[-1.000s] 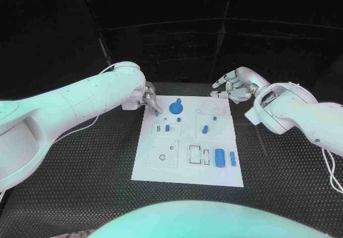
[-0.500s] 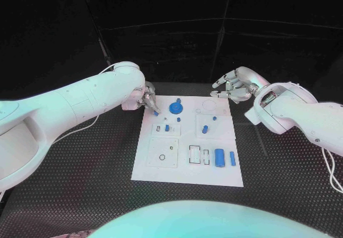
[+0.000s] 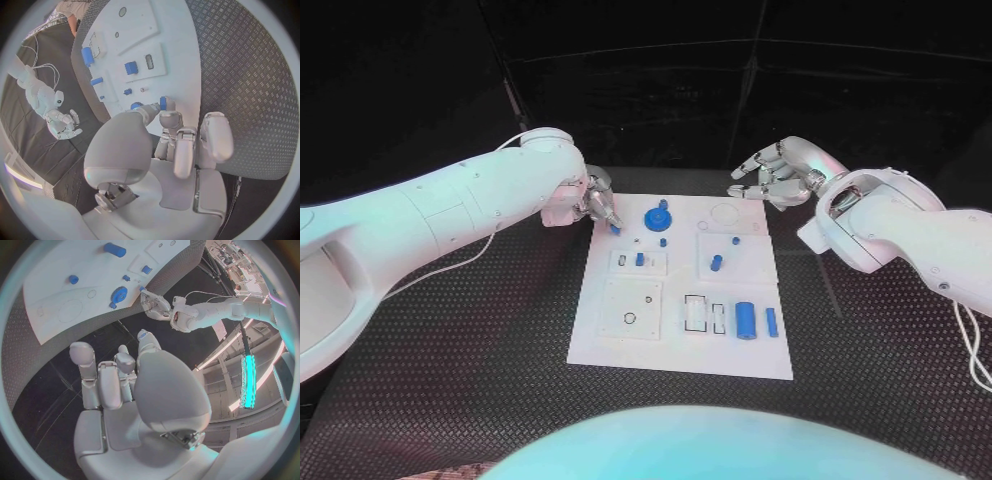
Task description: Assemble the parts on the task board
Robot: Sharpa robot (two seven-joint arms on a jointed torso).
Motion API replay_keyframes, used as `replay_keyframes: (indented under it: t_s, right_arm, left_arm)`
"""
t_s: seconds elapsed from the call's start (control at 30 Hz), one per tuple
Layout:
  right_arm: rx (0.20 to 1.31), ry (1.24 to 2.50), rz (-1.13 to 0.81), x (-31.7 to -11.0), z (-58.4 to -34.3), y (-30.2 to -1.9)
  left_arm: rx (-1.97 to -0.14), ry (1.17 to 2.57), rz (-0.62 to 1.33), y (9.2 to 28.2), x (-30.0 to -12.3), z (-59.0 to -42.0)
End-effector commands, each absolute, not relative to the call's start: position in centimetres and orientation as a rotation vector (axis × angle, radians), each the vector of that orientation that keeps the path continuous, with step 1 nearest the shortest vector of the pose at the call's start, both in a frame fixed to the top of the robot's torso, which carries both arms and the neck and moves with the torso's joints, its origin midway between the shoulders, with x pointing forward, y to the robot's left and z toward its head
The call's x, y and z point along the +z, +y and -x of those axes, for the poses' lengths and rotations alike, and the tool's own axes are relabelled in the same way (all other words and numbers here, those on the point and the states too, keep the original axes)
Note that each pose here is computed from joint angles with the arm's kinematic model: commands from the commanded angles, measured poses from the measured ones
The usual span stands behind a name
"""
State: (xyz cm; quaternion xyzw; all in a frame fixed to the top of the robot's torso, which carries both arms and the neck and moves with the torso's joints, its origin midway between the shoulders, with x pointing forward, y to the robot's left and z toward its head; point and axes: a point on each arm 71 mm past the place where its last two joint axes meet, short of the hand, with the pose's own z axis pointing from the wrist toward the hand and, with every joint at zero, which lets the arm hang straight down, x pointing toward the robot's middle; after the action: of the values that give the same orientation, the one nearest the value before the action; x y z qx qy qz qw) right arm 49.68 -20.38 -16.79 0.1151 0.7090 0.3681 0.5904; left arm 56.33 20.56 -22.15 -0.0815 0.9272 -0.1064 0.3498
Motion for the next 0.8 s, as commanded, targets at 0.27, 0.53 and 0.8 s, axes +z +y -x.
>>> replay_keyframes:
  t_s: [0.27,0.53,0.8]
  right_arm:
    - [0.859,1.647,-0.26,-16.7,-49.8,-20.6]
    - [0.857,1.648,-0.263,-16.7,-49.8,-20.7]
    - [0.856,1.649,-0.264,-16.8,-49.9,-20.7]
  left_arm:
    - [-0.39,2.312,0.273,20.8,-21.2,-54.9]
    - [-0.412,2.293,0.28,21.0,-21.6,-53.1]
    - [-0.416,2.278,0.269,21.0,-22.5,-51.5]
